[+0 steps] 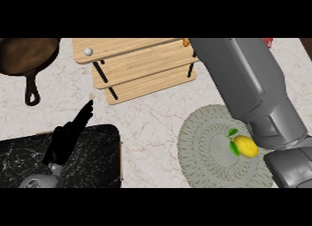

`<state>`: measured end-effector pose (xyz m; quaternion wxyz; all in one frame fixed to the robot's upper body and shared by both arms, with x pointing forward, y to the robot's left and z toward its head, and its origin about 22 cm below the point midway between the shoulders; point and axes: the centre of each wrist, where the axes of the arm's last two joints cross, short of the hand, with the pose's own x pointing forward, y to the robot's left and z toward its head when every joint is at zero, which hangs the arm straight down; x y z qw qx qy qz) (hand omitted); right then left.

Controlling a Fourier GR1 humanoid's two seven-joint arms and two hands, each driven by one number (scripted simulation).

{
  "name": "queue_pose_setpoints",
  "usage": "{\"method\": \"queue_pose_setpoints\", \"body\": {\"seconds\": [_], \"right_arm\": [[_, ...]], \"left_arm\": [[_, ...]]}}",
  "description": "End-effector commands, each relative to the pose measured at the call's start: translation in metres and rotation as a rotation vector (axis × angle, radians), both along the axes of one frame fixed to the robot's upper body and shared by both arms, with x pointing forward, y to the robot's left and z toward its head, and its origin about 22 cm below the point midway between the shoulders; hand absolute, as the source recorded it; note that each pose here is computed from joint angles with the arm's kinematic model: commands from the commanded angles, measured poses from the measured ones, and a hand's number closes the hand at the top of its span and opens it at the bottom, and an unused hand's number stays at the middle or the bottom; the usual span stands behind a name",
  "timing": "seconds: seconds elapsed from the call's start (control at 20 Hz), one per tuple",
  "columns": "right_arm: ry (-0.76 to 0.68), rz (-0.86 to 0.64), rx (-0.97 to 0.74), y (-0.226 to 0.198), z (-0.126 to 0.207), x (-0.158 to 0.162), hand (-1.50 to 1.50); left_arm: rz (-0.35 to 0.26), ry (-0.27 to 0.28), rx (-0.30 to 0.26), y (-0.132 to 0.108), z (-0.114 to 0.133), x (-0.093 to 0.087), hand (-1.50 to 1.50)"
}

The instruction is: Pick the croissant from the placemat and place it in the tiered shelf

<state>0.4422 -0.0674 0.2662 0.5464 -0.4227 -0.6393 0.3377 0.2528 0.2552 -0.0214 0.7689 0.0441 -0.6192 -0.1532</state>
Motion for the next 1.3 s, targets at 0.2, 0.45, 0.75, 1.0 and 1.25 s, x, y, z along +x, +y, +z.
{"method": "queue_pose_setpoints", "body": {"seconds": [0.2, 0.45, 0.75, 1.0, 1.25], "right_arm": [[0.145, 0.058, 0.08, 0.034, -0.037, 0.01, 1.5], [0.282, 0.049, 0.638, -0.007, -0.051, 0.021, -1.5], [0.189, 0.079, 0.914, -0.011, -0.054, 0.025, -1.5], [-0.071, 0.007, 1.002, -0.032, -0.039, 0.029, -1.5], [-0.279, -0.151, 1.059, -0.064, -0.015, 0.032, -1.5]], "left_arm": [[-0.023, 0.002, 0.002, -0.003, 0.008, 0.006, 0.0], [-0.038, -0.011, -0.006, -0.013, 0.004, 0.004, 0.0], [-0.02, -0.007, -0.013, -0.022, 0.001, 0.004, 0.0], [-0.007, -0.001, -0.004, -0.004, -0.006, 0.0, 0.0], [0.017, 0.026, -0.004, 0.019, -0.008, -0.009, 0.0]]}}
